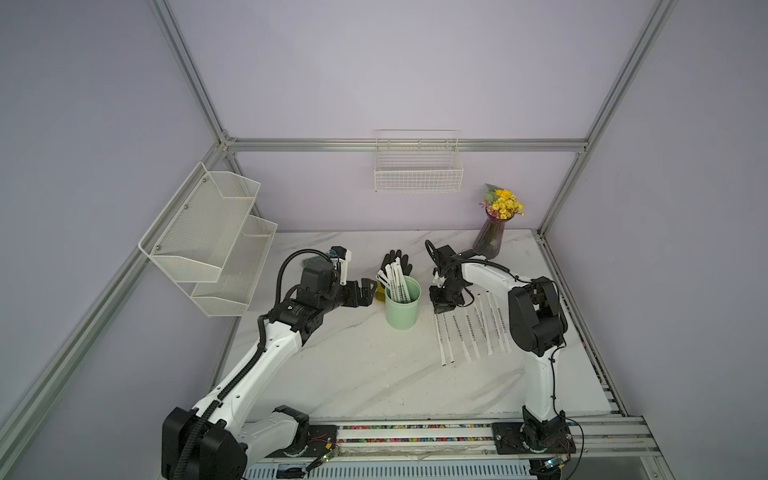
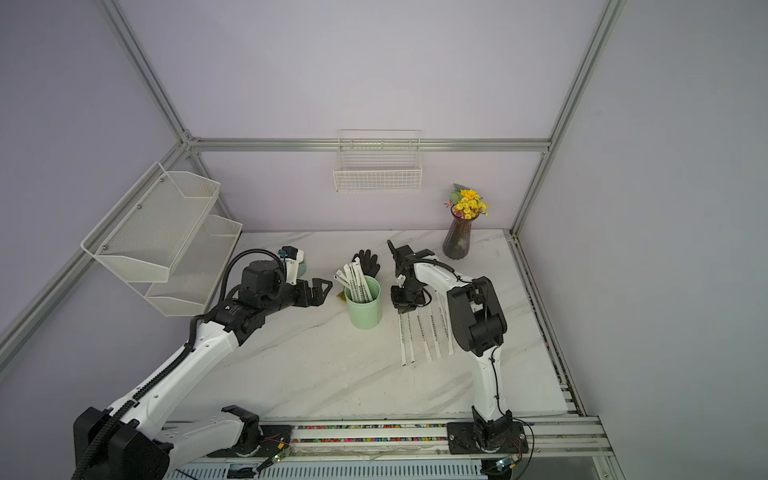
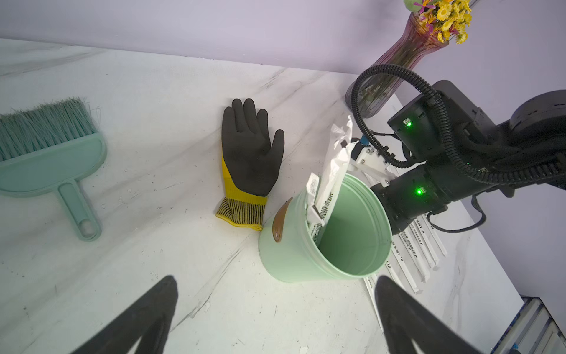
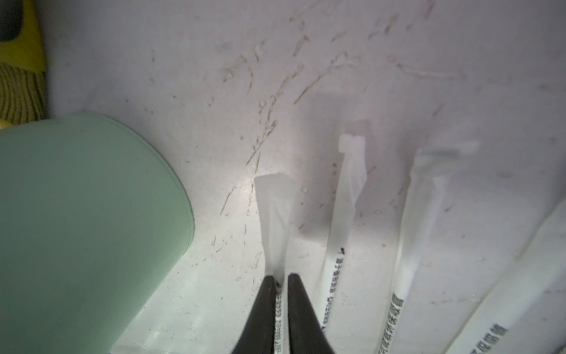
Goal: Take the straws out of the storage container
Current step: Place the straw at the center of the board.
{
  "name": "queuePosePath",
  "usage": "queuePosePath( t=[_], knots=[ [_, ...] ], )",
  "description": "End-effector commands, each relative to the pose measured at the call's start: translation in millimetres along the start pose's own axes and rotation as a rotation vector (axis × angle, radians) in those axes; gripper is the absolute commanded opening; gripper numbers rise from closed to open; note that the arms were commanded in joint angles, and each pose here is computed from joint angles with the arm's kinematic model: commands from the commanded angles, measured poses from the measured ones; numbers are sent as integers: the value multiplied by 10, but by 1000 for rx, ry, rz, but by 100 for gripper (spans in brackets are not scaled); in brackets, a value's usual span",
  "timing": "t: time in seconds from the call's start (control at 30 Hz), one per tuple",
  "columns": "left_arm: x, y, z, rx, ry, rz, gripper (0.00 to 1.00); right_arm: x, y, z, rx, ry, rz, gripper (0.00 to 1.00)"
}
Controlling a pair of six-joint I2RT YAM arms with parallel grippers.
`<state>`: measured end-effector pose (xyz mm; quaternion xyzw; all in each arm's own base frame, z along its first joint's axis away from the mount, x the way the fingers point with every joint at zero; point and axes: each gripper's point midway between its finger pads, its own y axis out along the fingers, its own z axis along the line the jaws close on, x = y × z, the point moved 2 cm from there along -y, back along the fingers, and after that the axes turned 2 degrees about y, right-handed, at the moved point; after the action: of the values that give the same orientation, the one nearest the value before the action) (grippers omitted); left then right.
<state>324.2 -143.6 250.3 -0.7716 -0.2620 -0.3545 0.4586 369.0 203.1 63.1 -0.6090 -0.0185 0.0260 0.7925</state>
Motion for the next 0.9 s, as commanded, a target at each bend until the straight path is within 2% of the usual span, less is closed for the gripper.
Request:
queuePosePath(
  t=[0.0,0.53,0.87],
  knots=[
    [42,-24,-37,-18,10,-31,100,15,-27,-18,2,12,-18,15],
    [24,-31,-29,-15,8,-30,100,15,-95,-5,11,16,-50,17],
    [26,-30,-30,-16,8,-31,100,39,-231,139,98,4,-90,20]
  ],
)
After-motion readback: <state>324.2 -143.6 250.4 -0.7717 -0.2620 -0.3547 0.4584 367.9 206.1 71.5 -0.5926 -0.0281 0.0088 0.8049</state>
